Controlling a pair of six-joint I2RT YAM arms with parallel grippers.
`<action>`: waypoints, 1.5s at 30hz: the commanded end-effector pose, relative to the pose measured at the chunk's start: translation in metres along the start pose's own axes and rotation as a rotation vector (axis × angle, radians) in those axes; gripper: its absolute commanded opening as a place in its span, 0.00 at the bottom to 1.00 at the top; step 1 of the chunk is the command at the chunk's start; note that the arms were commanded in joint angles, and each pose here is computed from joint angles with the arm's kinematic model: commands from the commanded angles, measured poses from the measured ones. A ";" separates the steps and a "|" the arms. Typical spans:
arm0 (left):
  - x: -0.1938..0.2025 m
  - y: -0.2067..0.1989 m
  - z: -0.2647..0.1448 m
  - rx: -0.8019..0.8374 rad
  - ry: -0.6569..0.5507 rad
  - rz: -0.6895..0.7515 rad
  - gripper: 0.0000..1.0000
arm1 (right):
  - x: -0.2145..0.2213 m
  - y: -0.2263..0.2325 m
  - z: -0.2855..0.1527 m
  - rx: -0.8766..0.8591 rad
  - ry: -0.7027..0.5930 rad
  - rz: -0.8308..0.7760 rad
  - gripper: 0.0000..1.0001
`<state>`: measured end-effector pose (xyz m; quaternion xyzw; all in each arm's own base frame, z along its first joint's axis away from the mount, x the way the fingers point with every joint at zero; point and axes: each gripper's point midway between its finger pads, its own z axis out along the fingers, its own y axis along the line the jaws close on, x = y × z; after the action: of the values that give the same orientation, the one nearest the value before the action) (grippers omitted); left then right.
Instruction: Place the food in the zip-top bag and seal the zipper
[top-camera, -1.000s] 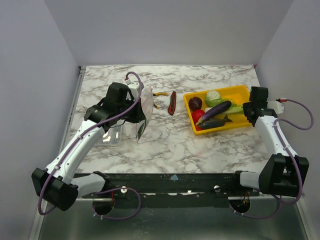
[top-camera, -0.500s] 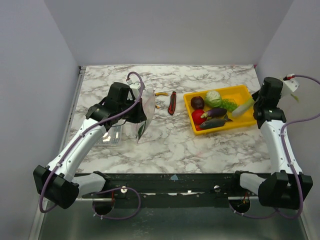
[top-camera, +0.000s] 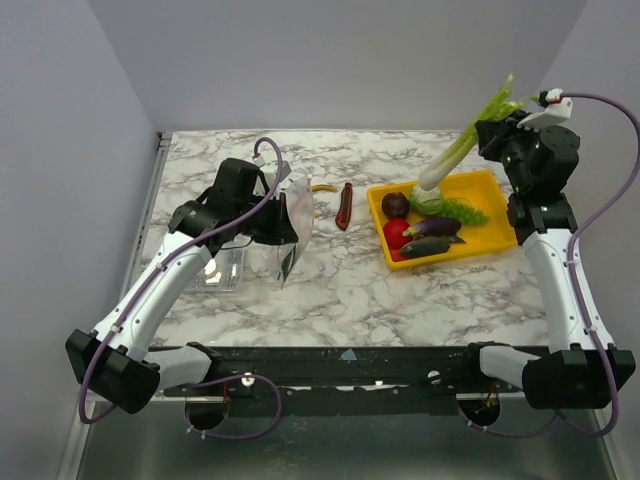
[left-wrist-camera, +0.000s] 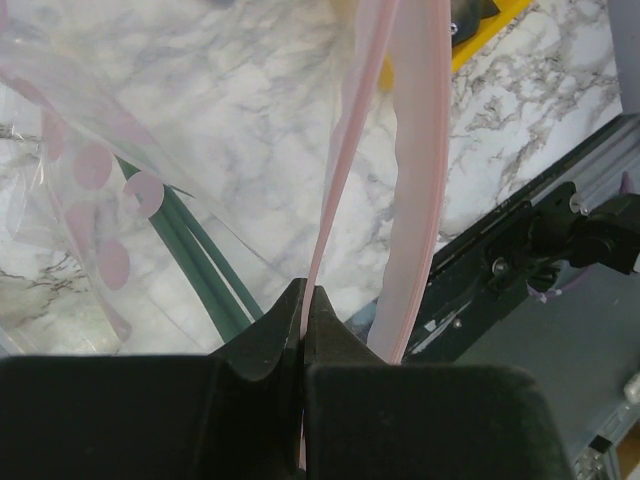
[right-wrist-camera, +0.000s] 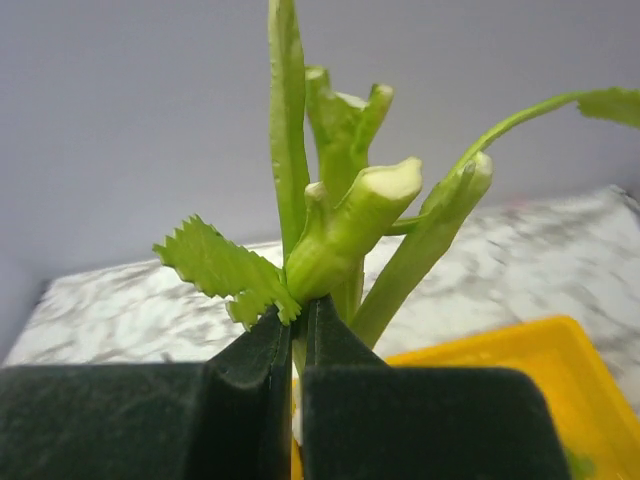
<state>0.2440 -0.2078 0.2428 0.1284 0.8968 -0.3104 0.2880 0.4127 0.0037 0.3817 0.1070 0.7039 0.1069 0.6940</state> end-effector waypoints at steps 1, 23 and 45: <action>0.003 -0.020 -0.012 0.085 0.038 -0.027 0.00 | -0.055 0.119 -0.031 -0.497 -0.122 -0.053 0.00; 0.007 -0.041 -0.021 0.192 0.082 -0.028 0.00 | -0.083 0.324 -0.211 -1.542 -0.239 0.085 0.00; 0.018 -0.056 -0.039 0.275 0.096 -0.017 0.00 | -0.024 0.345 -0.201 -1.590 -0.406 -0.211 0.00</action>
<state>0.2022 -0.2251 0.2688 0.1617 0.8731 -0.4024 0.2226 0.2144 0.3281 0.5091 -0.4354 0.3209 0.5344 0.6495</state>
